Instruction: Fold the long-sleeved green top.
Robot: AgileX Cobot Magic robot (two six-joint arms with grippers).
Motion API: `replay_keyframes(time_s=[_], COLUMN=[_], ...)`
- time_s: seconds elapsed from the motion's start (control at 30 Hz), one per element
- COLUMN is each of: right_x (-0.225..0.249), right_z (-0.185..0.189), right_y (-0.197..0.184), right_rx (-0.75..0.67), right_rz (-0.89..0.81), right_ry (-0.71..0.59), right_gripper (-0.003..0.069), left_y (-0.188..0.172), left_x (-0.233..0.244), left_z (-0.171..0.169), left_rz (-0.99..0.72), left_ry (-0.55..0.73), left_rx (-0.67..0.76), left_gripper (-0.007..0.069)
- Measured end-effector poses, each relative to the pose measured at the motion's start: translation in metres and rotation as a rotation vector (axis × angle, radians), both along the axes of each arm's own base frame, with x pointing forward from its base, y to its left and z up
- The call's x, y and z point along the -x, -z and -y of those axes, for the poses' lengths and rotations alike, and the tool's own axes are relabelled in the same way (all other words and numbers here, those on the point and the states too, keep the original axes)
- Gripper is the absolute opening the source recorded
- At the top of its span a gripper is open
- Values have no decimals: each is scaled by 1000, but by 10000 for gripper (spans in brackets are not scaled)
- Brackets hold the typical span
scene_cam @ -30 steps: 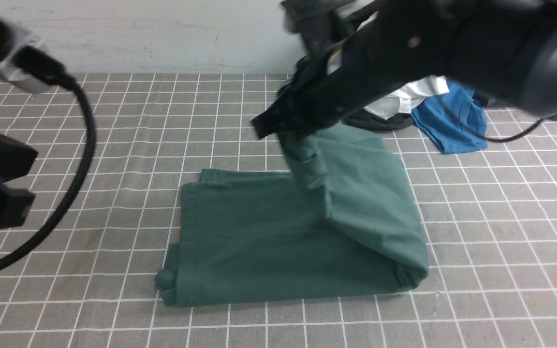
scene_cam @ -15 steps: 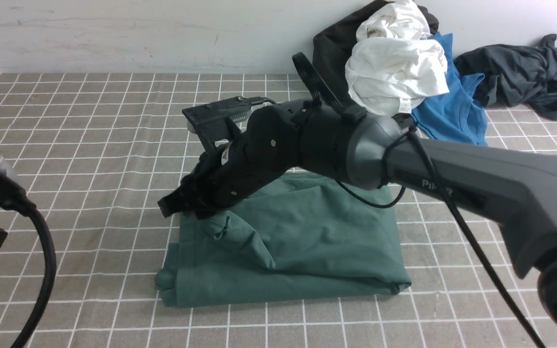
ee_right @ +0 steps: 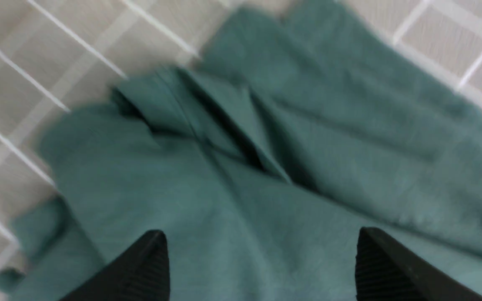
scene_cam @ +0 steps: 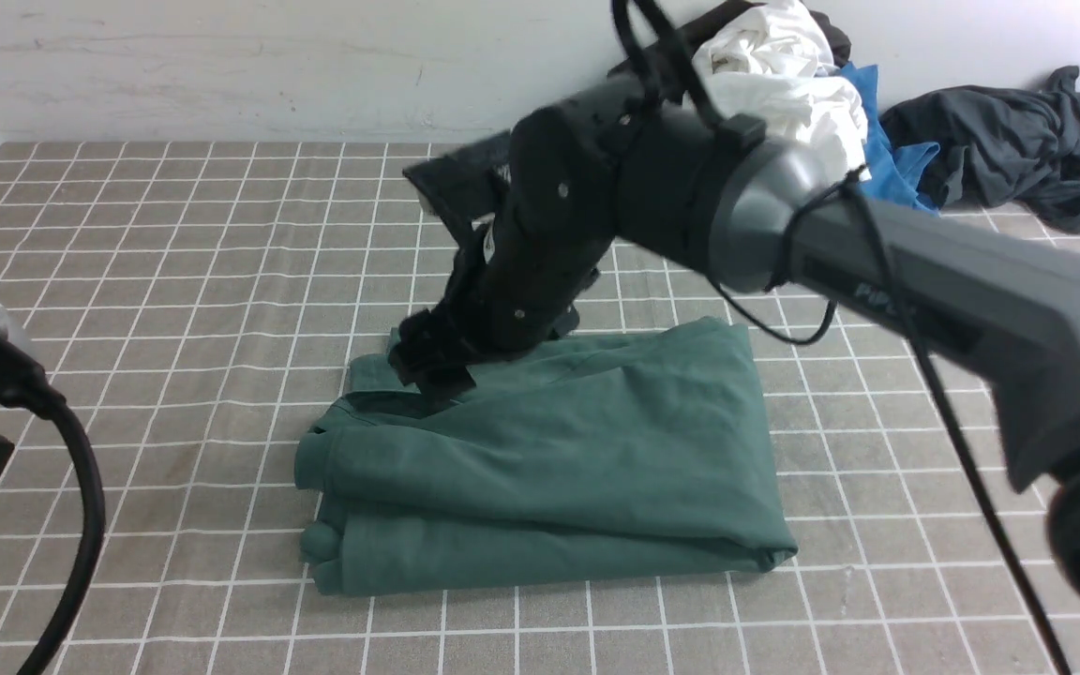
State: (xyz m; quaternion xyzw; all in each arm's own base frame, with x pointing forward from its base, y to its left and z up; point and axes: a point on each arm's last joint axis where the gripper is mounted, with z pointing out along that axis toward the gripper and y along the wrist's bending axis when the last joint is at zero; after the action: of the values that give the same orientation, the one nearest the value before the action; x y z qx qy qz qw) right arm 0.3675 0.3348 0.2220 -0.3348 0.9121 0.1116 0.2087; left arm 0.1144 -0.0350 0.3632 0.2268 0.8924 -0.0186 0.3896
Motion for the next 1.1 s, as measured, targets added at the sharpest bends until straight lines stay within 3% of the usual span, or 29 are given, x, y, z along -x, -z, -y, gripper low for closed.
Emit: replay_keyframes(time_s=[0.13,0.3,0.53,0.67,0.77,0.97,1.1], right_x=[-1,2,14,48,77,132,180], right_z=[-5,-5,10,41,69,123,168], right_y=[50,48,-36,-106,-131,-147,-150], right_rx=[73,103,86,29,31,29,-101], right_rz=[-104,-136,-32,62,88,120,238], right_ry=[2,-11,-56,-84,-99,-56,1], right_gripper=[525,515,478,432,397,326,260], left_y=[6,13,23,38,54,80,85], left_x=[-1,1,35,72,90,104,104], left_z=[0,0,-10,-21,-27,-31,-31], left_rz=[-9,-27,17,97,145,235,294], left_ry=[0,-13,-50,-75,-81,-78,-73], left_rx=[-3,5,75,138,167,201,226], left_gripper=[-7,-7,-7,-7,-7,-7,-7])
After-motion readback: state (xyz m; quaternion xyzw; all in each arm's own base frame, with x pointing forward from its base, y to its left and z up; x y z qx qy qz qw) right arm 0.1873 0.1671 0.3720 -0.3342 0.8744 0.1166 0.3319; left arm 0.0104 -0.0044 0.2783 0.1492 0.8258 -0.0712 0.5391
